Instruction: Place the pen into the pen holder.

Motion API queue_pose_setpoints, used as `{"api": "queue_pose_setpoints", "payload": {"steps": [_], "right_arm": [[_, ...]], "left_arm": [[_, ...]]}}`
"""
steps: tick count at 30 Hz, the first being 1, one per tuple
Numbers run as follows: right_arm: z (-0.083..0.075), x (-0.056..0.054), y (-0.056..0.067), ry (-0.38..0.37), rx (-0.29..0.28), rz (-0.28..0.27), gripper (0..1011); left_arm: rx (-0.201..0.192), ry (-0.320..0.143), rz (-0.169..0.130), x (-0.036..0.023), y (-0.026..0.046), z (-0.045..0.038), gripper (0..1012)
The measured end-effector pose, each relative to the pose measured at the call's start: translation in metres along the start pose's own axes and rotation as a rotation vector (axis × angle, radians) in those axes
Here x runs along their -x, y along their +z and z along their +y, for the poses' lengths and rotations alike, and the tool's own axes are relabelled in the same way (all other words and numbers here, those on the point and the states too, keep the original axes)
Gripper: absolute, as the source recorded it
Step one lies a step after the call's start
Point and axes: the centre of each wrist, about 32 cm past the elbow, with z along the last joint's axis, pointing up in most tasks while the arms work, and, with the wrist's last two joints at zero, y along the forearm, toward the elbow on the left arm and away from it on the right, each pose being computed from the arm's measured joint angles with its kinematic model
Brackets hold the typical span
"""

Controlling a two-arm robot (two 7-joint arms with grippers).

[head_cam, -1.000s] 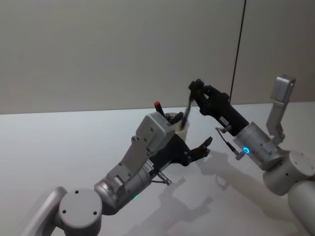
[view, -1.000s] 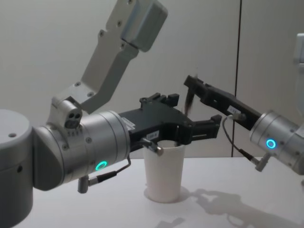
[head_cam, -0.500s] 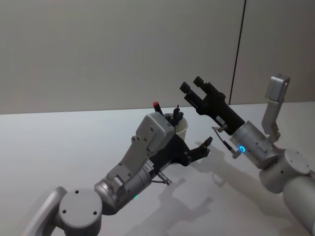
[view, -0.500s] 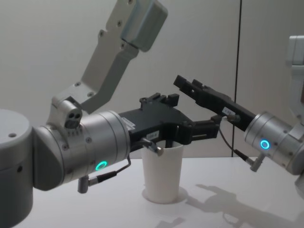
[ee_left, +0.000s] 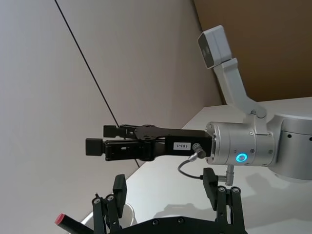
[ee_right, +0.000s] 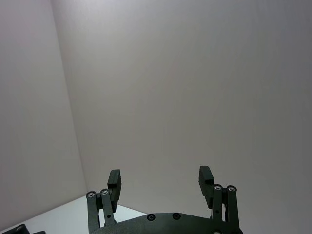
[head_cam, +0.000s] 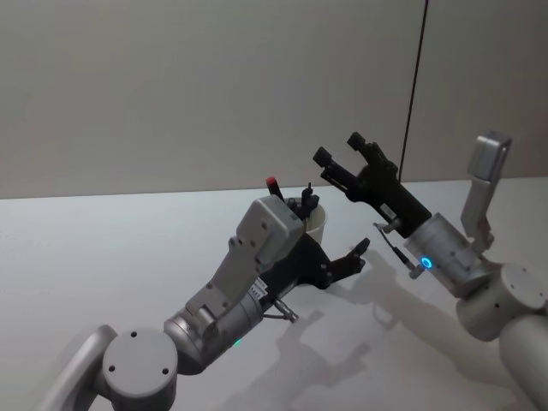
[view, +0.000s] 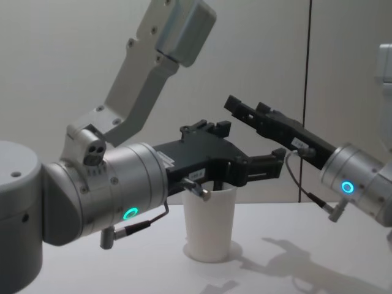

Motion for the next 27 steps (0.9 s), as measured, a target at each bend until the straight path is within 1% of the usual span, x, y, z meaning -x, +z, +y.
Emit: {"api": "queue_pose_setpoints", "payload": {"steps": [6,17,27], "right_arm": [[-0.009,0.004,0.006,-0.013,0.008,-0.016,1001],[-0.029,0.013,0.023,-0.04,0.031,-0.066,1001],[-0.038,0.017,0.032,-0.054,0.046,-0.091,1001]], "left_arm": [[0.0,0.0,0.0,0.0,0.0,0.0,1000],[0.0,0.0,0.0,0.0,0.0,0.0,1000],[0.0,0.0,0.0,0.0,0.0,0.0,1000]]}}
